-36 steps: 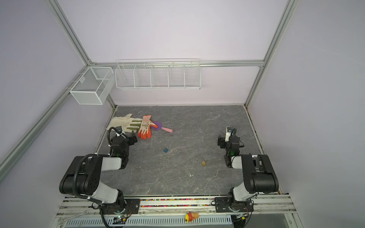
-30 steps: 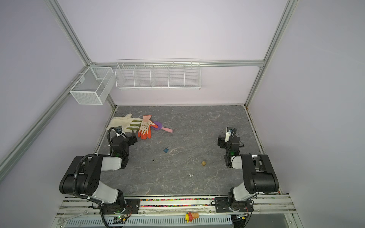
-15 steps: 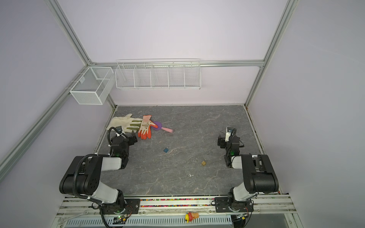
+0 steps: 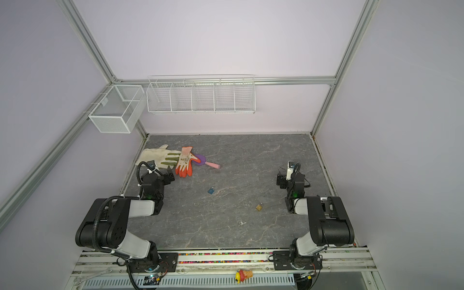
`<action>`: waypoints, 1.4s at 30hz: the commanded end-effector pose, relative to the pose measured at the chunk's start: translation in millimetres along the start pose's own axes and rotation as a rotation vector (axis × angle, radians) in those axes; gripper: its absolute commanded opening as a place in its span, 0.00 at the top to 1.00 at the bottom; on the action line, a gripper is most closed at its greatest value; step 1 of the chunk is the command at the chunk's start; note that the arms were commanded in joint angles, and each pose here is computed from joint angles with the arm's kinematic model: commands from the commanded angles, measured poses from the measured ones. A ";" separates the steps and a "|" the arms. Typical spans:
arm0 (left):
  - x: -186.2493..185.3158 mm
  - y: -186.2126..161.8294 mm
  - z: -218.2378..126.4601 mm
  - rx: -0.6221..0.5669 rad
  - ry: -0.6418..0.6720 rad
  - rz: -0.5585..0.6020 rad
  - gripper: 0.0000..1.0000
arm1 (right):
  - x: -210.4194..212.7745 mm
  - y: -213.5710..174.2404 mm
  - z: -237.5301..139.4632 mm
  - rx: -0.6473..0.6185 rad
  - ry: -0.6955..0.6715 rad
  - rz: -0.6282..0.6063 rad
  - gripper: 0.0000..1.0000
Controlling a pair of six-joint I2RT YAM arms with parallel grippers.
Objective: Unlock with the key
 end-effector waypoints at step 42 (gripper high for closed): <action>-24.2 76.2 -124.5 0.321 -0.389 -0.455 0.01 | 88.9 26.8 -121.9 0.715 0.162 0.396 0.12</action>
Point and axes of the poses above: each gripper's point midway between its finger pads, its own z axis out along the fingers, its own x axis along the line the jaws close on, y = z × x, the point moved 8 cm from there along -z, back along the fingers, and after that the axes turned 7 degrees about z, right-handed, at the moved point
